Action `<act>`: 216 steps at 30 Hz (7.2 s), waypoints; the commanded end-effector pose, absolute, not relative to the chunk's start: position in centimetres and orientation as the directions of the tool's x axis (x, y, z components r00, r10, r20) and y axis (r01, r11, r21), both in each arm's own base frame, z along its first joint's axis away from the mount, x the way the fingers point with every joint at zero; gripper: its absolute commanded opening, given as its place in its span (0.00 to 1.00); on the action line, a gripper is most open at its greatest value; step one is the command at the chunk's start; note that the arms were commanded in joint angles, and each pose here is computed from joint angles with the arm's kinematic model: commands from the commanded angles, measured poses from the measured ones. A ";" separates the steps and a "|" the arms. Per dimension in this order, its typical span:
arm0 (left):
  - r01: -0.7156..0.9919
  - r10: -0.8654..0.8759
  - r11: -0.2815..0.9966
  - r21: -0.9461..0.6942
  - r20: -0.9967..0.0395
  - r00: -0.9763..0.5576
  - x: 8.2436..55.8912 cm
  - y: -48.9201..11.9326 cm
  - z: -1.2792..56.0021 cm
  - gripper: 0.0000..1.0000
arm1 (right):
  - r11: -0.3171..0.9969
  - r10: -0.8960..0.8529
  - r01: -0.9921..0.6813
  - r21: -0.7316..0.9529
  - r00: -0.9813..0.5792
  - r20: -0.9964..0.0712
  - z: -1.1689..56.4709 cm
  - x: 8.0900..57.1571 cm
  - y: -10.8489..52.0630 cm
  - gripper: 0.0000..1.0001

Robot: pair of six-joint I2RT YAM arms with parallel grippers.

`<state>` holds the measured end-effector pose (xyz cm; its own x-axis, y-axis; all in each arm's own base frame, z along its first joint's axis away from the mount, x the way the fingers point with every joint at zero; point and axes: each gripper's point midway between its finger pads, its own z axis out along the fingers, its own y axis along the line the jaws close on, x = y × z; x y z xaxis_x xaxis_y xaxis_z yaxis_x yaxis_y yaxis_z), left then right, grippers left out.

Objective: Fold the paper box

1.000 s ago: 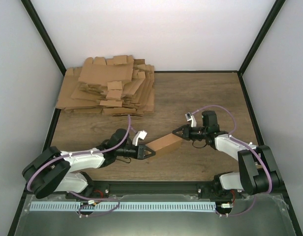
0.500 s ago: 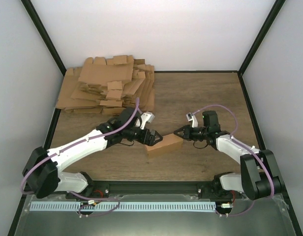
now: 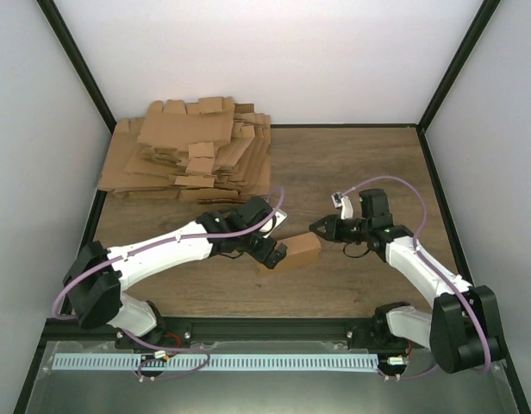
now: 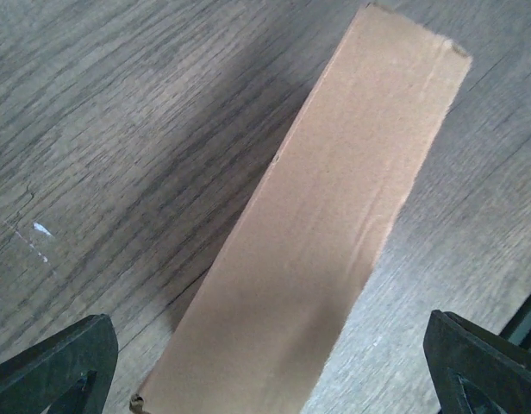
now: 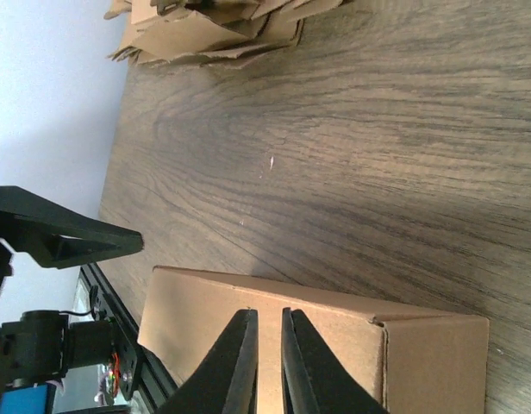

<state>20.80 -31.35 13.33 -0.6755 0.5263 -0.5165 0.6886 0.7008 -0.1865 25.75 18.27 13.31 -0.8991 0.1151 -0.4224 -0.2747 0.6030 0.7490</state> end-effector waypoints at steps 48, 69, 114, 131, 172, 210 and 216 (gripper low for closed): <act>0.804 0.737 0.541 0.246 -0.599 -0.313 23.5 -32.4 18.6 0.48 | 0.725 0.432 -0.084 0.683 -0.718 -0.546 28.2 25.4 12.4 0.62; 0.693 0.545 0.565 0.448 -0.833 0.095 22.2 -28.9 29.2 0.50 | 0.063 0.425 0.368 0.928 -0.851 0.309 37.0 19.1 18.5 0.87; 0.681 0.613 0.310 0.664 -0.687 0.391 19.3 -29.5 28.1 0.51 | 0.133 0.339 0.552 0.823 -0.806 0.486 31.8 19.1 19.6 0.64; 0.710 0.570 0.323 0.626 -0.728 0.382 18.2 -28.8 29.2 1.00 | 0.118 0.416 0.531 0.839 -0.793 0.444 31.1 20.5 19.1 0.41; 0.924 0.278 0.323 0.206 -0.954 0.116 11.4 -25.6 34.1 1.00 | 0.369 0.768 -0.410 0.834 -0.371 -0.522 30.4 35.2 9.6 0.25; 0.722 0.215 0.679 -0.135 -0.904 -0.371 17.5 -26.6 26.9 1.00 | 0.454 0.888 -0.093 0.886 -0.035 -0.459 21.2 36.1 -11.3 0.24; 0.718 0.198 0.675 -0.170 -0.896 -0.398 17.6 -27.3 26.2 1.00 | 0.358 0.934 -0.075 0.931 0.007 -0.358 20.4 38.9 -14.0 0.24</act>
<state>17.20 -26.81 26.25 -0.3808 0.2411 -0.8927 0.7331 0.6671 -0.1325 36.78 -11.30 18.91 -0.0691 0.9174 -0.3919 -0.0421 0.3898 0.9200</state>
